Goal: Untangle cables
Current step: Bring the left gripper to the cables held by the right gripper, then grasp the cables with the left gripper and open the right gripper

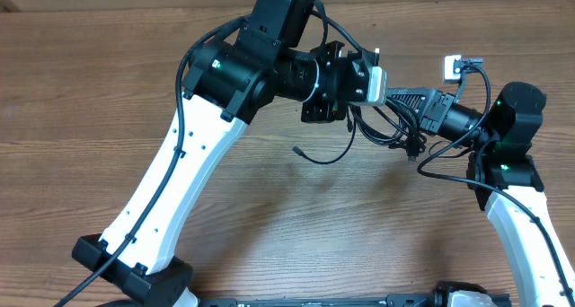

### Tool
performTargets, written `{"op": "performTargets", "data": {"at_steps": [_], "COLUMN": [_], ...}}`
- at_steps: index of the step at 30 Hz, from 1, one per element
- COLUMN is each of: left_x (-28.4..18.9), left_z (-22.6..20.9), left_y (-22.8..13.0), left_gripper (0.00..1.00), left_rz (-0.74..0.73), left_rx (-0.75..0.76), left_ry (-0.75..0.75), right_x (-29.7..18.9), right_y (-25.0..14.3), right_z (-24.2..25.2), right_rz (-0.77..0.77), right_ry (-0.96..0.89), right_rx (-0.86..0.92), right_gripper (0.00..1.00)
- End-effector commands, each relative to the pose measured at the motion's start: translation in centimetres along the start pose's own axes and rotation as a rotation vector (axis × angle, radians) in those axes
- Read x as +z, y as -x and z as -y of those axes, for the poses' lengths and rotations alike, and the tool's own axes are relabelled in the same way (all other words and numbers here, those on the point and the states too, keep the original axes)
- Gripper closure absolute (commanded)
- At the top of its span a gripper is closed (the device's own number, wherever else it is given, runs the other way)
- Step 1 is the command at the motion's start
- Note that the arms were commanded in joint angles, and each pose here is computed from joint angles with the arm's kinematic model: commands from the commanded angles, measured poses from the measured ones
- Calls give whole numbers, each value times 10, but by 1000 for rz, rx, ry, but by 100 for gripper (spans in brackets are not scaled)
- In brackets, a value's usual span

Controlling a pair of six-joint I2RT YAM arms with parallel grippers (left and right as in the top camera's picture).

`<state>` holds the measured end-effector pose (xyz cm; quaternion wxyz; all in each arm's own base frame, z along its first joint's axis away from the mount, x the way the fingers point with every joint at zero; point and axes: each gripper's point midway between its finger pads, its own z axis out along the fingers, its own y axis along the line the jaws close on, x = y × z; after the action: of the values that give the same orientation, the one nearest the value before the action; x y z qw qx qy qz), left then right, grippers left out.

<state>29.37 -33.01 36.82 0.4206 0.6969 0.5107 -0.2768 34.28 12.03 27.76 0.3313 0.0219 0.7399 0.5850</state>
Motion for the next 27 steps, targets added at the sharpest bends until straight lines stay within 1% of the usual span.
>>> {"op": "performTargets", "data": {"at_steps": [1,6,10,13,18,19,20,22,23,27], "left_x": [-44,-68,-80,-82,-82,-82,-82,-82,-82,-83], "left_z": [4,-11,-17,-18,-18,-19,-19,-19,-19,-24], "left_y": [32,29,28,28,28,28,28,28,28,22], "left_gripper": [96,96,96,96,96,96,96,96,96,96], "left_rz": [79,87,94,95,95,95,95,94,94,61], "left_rx": [-15,-109,-152,-156,-156,-156,-156,-156,-157,-171], "left_ry": [61,138,177,183,183,184,184,184,184,216], "right_x": [-1,-2,-3,-3,-3,-3,-3,-3,-2,-1], "right_y": [14,16,17,16,15,15,15,15,14,8], "right_z": [16,21,31,30,30,30,30,30,28,9], "right_rz": [74,92,111,104,101,101,101,101,90,39], "right_ry": [-71,-95,-139,-133,-132,-132,-132,-131,-120,-36], "right_rx": [12,25,62,63,63,63,63,63,61,5], "right_gripper": [97,96,97,94,93,90,82,76,69,58]}}
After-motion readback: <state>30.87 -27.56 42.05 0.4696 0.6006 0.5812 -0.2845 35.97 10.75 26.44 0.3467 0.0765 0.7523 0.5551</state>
